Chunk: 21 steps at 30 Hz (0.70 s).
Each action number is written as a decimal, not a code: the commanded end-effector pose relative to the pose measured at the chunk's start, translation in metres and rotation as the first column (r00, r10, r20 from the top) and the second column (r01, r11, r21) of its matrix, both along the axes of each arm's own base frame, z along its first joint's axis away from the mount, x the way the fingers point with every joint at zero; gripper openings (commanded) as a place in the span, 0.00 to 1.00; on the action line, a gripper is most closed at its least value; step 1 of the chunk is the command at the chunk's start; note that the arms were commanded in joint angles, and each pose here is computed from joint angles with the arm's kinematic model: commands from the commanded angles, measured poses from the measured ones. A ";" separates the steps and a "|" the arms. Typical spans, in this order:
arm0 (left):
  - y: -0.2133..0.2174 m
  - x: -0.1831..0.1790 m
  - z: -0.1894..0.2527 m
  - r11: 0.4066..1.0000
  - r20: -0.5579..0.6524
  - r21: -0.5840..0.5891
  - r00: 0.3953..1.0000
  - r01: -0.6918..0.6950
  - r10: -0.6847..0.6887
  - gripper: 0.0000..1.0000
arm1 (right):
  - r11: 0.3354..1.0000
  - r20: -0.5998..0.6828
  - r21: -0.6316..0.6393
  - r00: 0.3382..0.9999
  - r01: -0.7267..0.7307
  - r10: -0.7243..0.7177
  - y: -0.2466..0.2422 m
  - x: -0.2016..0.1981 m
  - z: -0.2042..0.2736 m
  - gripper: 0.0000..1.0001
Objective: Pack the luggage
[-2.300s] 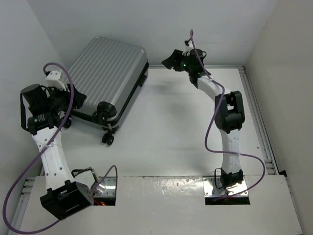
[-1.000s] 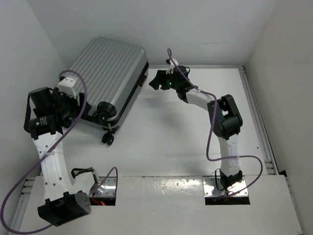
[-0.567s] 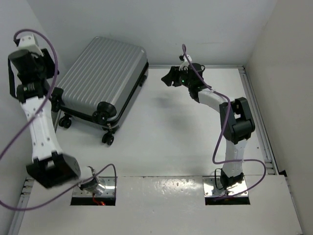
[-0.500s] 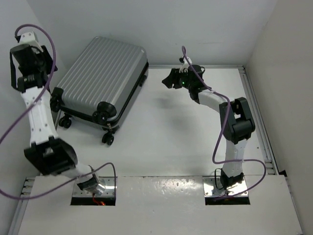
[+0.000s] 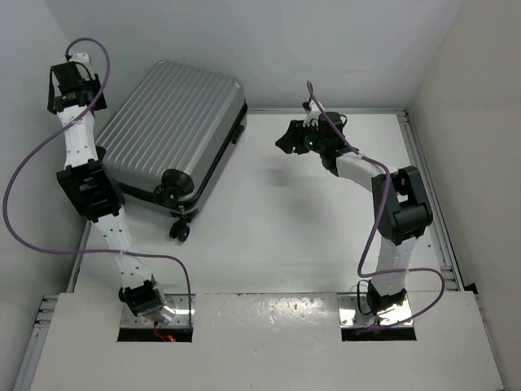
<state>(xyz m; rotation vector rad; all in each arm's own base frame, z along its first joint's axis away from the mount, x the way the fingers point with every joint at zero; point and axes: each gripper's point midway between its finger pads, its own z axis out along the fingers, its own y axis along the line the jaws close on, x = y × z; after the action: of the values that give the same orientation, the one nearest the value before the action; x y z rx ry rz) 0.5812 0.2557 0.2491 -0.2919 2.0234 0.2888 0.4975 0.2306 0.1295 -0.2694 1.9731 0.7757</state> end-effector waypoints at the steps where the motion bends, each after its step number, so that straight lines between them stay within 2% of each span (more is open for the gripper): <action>1: -0.027 0.022 -0.017 0.989 -0.042 0.073 0.991 0.129 -0.126 0.43 | 1.000 0.058 -0.006 0.998 -0.019 0.019 -0.006 -0.004 0.023 0.53; 6: -0.061 0.031 -0.064 0.961 -0.166 0.101 0.956 0.259 -0.241 0.41 | 0.999 0.044 -0.029 0.999 -0.023 0.024 -0.011 -0.010 0.017 0.53; 9: -0.083 0.028 -0.097 0.935 -0.254 0.086 0.915 0.345 -0.314 0.39 | 0.999 0.027 -0.031 1.000 -0.013 0.014 -0.016 -0.010 0.013 0.53; 10: -0.095 0.027 -0.113 0.913 -0.297 0.080 0.884 0.399 -0.361 0.37 | 0.999 0.028 -0.030 0.999 -0.015 0.015 -0.015 -0.011 0.014 0.53; 13: -0.117 0.030 -0.136 0.851 -0.313 0.043 0.816 0.524 -0.486 0.35 | 0.999 0.021 -0.029 0.999 -0.028 0.029 -0.014 -0.013 0.013 0.53; 17: -0.134 0.041 -0.161 0.826 -0.323 0.019 0.785 0.563 -0.528 0.35 | 0.997 0.001 -0.033 0.998 -0.063 0.063 -0.012 -0.020 0.008 0.53; 21: -0.172 0.042 -0.178 0.708 -0.296 -0.023 0.672 0.705 -0.679 0.33 | 0.994 0.000 -0.030 0.995 -0.103 0.103 -0.011 -0.028 0.007 0.51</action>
<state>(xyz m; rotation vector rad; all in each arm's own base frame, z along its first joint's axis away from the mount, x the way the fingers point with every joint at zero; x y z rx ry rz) 0.6370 0.1962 0.2100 0.3541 2.0029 0.3414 0.4747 0.2189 0.1055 -0.3197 2.0676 0.7894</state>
